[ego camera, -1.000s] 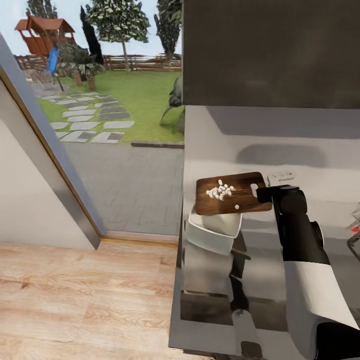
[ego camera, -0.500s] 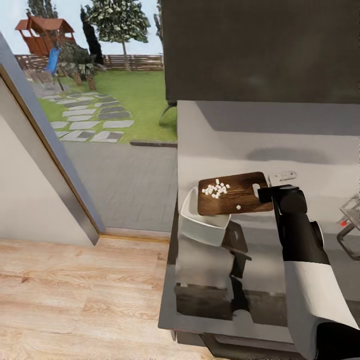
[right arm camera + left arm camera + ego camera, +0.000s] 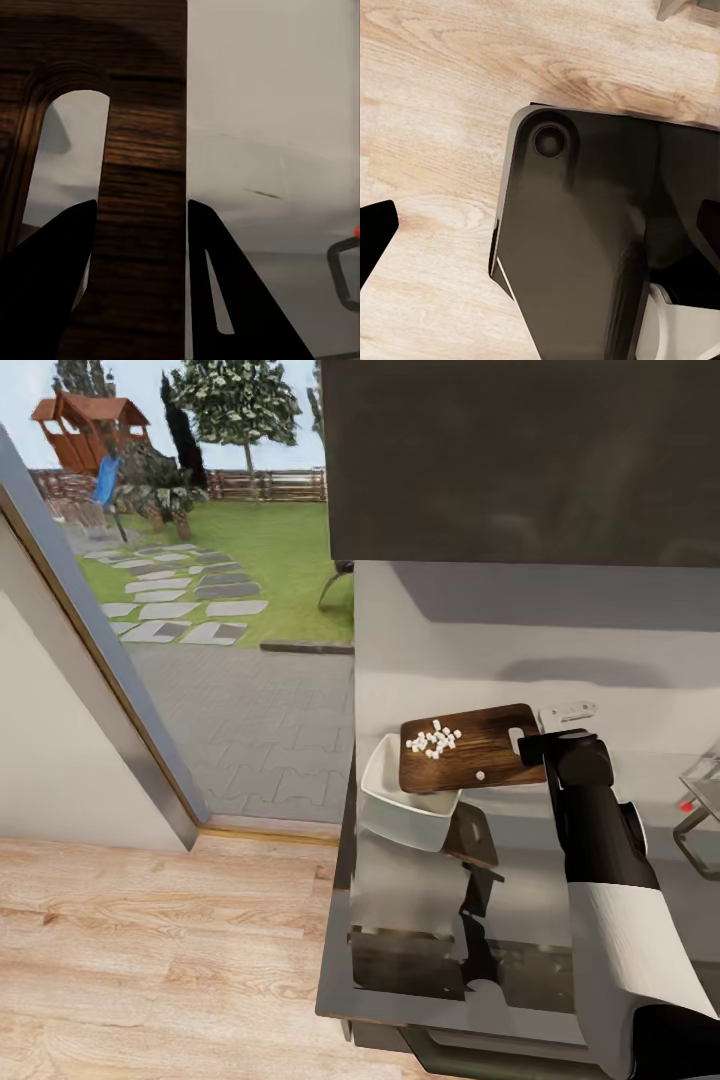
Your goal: In the kitchen, take the Vidalia onion out of the sink, dice it on the chopping board with the paring knife, put the diced onion into the bowl on the countertop, then place both the paring knife and the chopping board into the sink.
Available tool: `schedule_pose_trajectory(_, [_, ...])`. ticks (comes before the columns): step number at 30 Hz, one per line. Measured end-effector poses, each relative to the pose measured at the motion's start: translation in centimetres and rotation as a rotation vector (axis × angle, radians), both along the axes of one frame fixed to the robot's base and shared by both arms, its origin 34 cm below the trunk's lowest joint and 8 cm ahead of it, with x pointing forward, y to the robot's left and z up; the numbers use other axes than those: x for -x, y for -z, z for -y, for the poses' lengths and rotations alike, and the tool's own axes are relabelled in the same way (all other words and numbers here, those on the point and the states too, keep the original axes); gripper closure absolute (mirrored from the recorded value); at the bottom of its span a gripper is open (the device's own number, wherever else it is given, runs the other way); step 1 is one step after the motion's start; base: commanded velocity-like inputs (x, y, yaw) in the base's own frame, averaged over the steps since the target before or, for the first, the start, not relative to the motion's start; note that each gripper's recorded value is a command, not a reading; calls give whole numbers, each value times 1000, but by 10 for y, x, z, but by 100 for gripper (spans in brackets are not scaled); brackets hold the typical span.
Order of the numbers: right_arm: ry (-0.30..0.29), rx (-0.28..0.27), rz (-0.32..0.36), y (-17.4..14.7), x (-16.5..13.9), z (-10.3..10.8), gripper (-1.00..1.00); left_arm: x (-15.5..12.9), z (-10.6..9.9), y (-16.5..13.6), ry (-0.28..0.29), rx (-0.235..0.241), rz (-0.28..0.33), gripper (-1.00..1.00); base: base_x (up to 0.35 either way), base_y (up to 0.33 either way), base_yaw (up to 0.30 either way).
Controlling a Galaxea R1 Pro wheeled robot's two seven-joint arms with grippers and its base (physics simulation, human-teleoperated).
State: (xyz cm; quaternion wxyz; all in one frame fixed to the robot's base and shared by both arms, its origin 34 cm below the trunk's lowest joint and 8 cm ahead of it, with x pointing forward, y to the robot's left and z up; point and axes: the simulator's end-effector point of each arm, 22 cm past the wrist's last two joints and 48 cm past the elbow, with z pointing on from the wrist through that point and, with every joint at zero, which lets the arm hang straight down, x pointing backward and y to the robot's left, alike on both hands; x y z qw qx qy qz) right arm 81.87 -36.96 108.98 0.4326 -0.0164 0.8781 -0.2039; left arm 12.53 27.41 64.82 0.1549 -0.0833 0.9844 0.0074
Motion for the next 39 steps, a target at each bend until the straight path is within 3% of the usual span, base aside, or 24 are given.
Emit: schedule_pose_trajectory(39, [-1, 53, -5, -3, 0, -3, 100, 0, 0, 0, 0, 0, 0, -100, 0, 0, 0])
